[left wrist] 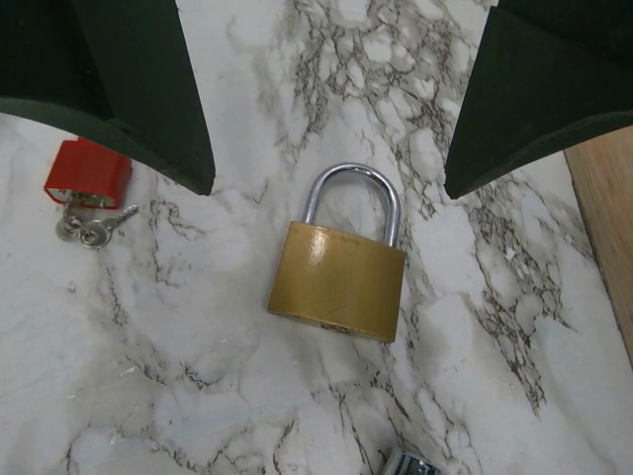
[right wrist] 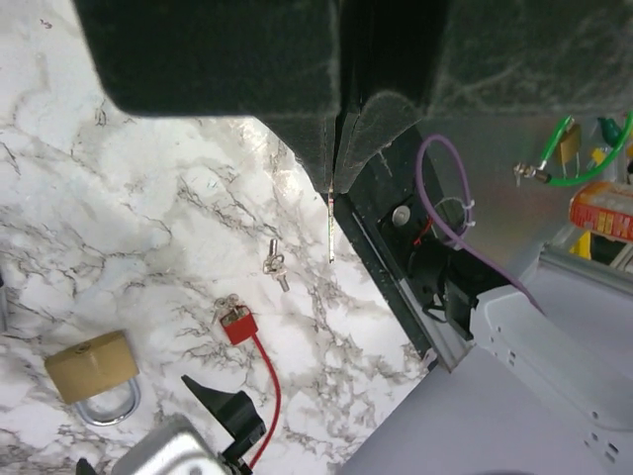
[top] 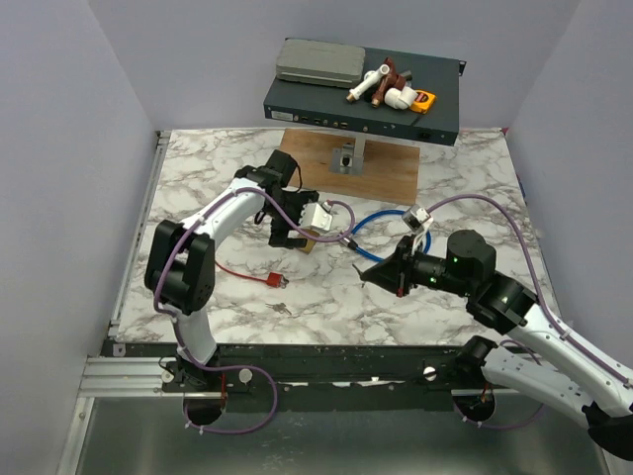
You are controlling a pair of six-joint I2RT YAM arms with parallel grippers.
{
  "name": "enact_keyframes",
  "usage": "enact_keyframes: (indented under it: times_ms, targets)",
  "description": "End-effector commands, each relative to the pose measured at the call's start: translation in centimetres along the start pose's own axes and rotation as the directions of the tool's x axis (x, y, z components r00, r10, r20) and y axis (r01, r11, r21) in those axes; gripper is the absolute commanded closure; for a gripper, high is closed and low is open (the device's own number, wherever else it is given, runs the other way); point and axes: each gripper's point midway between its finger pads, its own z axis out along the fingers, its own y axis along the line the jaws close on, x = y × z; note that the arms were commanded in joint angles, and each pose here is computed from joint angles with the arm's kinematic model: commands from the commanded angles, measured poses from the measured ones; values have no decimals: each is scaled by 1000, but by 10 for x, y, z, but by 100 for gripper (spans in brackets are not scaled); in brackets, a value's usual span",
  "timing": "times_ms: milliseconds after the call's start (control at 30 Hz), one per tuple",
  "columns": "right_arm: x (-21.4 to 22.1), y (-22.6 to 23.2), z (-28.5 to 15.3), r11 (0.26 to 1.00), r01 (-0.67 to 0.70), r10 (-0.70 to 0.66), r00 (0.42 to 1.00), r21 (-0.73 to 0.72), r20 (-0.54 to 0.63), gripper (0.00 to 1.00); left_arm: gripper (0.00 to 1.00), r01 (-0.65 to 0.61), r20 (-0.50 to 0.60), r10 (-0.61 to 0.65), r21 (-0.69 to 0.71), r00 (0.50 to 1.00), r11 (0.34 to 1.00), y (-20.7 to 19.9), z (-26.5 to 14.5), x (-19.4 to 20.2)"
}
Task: Unlock with the key
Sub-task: Move the lock to the center of the board.
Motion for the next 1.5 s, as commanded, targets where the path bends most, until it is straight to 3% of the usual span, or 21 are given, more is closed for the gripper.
enact_keyframes:
  times_ms: [0, 433, 700, 967, 1133, 1300, 1467]
  targets:
    - [-21, -3, -6, 998, -18, 14, 998, 63, 58, 99, 1, -159, 14, 158, 103, 987, 982, 5, 19, 6]
    - [-58, 2, -7, 995, 33, -43, 994, 97, 103, 99, 4, -213, -96, 246, 266, 965, 940, 10, 54, 45]
    - [-67, 4, -9, 994, 40, -52, 992, 104, 117, 99, 8, -193, -154, 247, 303, 957, 933, 10, 63, 47]
    - [-73, 5, -11, 993, 42, -56, 991, 113, 123, 100, 7, -211, -142, 269, 329, 953, 921, 4, 67, 36]
    - [-82, 11, -12, 993, 56, -70, 989, 102, 134, 99, 18, -204, -172, 271, 329, 947, 922, 4, 69, 37]
    - [-87, 12, -14, 992, 58, -73, 988, 108, 139, 99, 46, -186, -209, 264, 329, 942, 926, 0, 73, 33]
    - [-90, 16, -20, 993, 56, -72, 986, 106, 150, 99, 47, -211, -202, 286, 325, 937, 922, -19, 78, 17]
